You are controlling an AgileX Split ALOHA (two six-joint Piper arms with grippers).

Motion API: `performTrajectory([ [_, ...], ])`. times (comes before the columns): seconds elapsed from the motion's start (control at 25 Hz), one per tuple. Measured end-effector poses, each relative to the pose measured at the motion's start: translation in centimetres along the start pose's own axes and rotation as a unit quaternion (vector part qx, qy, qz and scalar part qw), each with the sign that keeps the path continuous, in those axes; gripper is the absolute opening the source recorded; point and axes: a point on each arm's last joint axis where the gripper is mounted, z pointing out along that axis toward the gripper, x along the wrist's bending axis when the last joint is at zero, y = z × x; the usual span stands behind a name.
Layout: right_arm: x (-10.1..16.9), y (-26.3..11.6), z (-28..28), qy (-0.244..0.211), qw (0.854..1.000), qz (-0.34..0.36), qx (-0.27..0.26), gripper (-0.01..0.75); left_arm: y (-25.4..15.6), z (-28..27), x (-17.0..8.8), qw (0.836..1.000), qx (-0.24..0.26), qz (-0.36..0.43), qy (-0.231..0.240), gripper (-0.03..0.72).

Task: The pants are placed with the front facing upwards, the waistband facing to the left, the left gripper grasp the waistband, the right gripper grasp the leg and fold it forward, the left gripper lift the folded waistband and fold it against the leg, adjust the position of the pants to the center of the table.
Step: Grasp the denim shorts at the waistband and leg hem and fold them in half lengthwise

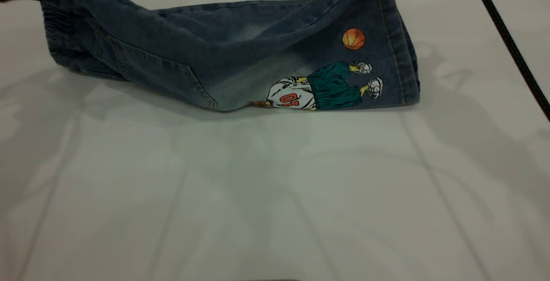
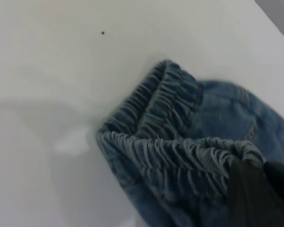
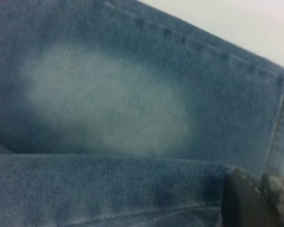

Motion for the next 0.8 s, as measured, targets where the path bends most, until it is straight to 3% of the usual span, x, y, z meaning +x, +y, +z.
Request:
performTrajectory([
  [0.32, -2.3, 1.4, 2.7, -0.020, 0.999, 0.015, -0.023, 0.030, 0.7, 1.5, 0.4, 0.993, -0.085, -0.083, -0.029, 0.040],
  [0.6, -5.5, 1.5, 4.0, -0.058, 0.995, 0.045, -0.062, 0.030, 0.1, 3.3, 0.9, 0.989, -0.116, -0.065, -0.062, 0.040],
  [0.8, -6.1, 0.8, 5.1, -0.069, 0.994, 0.050, -0.072, 0.041, -0.7, 4.8, 1.3, 0.981, -0.152, -0.081, -0.095, 0.043],
])
